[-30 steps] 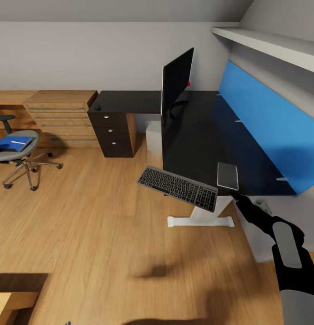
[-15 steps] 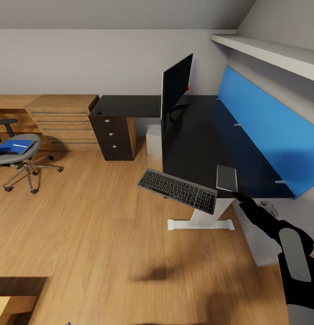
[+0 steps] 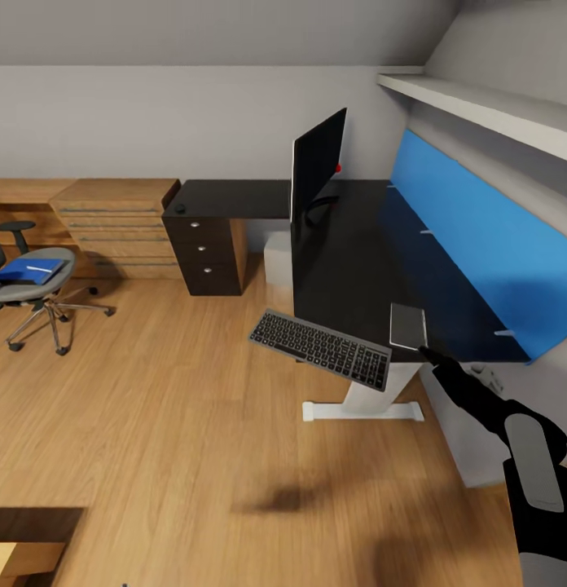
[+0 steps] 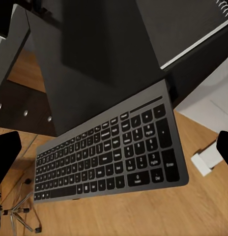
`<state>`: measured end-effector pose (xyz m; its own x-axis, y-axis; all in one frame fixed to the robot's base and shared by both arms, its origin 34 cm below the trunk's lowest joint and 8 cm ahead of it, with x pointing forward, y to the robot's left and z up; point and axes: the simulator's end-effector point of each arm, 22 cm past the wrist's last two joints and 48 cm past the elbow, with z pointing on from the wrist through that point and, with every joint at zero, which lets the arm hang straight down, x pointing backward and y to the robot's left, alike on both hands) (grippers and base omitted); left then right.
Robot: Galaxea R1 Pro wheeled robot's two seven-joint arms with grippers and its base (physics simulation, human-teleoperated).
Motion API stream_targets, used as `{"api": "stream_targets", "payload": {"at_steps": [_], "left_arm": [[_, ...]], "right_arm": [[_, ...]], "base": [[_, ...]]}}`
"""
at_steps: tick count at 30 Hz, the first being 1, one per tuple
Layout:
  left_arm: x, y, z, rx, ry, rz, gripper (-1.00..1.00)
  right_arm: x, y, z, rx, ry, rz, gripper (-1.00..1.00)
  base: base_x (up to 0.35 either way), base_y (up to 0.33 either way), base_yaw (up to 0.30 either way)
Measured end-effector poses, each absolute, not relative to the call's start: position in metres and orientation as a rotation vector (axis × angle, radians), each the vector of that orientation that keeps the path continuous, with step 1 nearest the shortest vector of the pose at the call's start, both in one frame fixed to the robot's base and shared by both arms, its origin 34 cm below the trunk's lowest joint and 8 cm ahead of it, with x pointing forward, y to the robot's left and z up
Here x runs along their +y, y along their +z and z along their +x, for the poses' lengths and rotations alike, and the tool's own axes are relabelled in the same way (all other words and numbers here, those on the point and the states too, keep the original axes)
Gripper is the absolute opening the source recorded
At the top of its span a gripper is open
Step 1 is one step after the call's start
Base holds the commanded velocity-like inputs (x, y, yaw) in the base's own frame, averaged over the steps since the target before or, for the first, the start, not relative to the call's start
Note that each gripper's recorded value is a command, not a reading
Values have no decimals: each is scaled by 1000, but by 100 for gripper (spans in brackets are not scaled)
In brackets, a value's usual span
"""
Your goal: In the bedroom, organize the workspace by keeping the computer under the desk, ensuring the monitor is on the desk, placing the keyboard on the desk next to the monitor, placing the mouse on the desk next to the keyboard, moving the folder from the swivel chair onto the desk next to the mouse, stacking the notebook on top of the folder with the pen on top of the notebook, and positioning the swivel chair next to the desk.
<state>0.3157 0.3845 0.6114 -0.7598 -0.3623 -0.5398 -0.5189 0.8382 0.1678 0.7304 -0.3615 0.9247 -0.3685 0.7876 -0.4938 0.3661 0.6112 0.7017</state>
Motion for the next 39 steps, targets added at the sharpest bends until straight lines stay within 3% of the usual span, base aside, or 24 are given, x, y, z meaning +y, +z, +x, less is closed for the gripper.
{"api": "stream_targets", "payload": {"at_steps": [16,29,39], "left_arm": [[376,623,367,2464,333,-636,100],[273,713,524,2592,-137,-491,100],[229,772,555,2583,-383,-483,100]], "right_arm": [[-361,941,732,1938,656,918,100],[-370,952,727,1929,670,933,100],[-371,960,726,1917,677,930,100]], "base": [[0,0,0],[0,0,0],[0,0,0]]}}
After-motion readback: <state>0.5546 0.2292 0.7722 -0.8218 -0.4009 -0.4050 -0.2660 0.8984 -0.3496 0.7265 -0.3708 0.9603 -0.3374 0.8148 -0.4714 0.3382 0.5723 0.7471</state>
